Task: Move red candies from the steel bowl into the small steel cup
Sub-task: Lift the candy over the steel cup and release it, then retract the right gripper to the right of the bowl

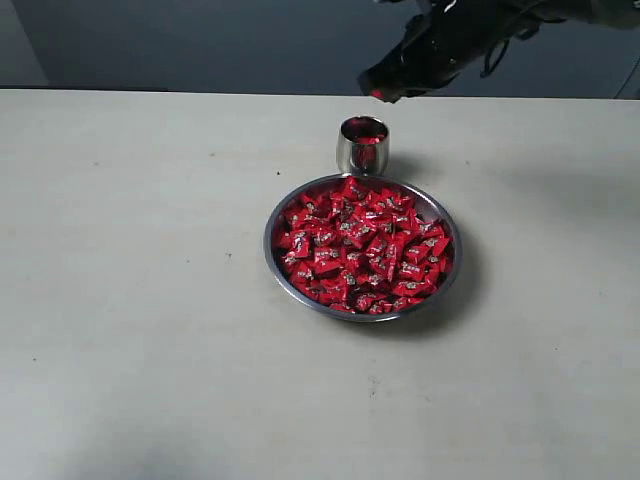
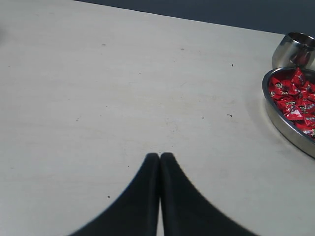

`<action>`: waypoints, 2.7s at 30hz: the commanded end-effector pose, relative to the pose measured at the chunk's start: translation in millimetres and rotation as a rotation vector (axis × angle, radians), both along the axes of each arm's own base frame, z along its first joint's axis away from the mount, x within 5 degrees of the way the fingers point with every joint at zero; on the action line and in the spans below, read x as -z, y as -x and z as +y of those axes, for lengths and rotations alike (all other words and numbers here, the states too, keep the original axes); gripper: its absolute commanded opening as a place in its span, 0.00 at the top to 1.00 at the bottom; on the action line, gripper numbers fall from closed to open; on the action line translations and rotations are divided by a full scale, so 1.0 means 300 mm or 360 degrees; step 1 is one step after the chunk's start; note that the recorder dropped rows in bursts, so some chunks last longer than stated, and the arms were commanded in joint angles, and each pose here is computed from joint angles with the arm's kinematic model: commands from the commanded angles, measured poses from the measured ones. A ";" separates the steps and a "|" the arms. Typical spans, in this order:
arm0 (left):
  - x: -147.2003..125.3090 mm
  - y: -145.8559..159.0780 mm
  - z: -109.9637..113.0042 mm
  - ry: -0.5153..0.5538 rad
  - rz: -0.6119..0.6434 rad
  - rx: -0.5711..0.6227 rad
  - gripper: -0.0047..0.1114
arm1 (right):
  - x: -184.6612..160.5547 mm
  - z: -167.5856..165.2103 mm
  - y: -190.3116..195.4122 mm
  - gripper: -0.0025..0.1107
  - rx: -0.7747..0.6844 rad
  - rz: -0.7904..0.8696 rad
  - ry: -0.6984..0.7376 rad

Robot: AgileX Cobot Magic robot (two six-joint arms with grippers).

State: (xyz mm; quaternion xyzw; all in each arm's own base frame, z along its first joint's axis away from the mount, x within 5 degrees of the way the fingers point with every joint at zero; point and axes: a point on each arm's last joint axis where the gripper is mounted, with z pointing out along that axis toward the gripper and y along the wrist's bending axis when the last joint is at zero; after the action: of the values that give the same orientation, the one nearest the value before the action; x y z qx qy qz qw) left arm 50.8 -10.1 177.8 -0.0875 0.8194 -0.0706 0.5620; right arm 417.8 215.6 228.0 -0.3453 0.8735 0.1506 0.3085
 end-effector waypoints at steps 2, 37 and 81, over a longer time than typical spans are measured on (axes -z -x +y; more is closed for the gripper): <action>-0.002 0.000 0.001 0.0000 -0.0014 -0.0010 0.96 | 0.096 0.026 -0.078 0.97 0.0009 0.0083 0.0001; -0.002 0.000 0.001 0.0000 -0.0014 -0.0010 0.96 | -0.192 -0.226 0.506 0.98 0.0080 0.0230 -0.0043; -0.002 0.000 0.001 0.0000 -0.0014 -0.0010 0.96 | -0.151 -0.266 0.624 0.98 0.0115 0.0267 -0.0135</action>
State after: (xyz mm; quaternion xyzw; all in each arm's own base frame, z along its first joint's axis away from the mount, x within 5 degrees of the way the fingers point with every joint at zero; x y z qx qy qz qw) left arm 50.8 -10.1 177.8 -0.0875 0.8194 -0.0706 0.5620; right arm 226.3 135.3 279.3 -0.2859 0.8998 0.2076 0.2558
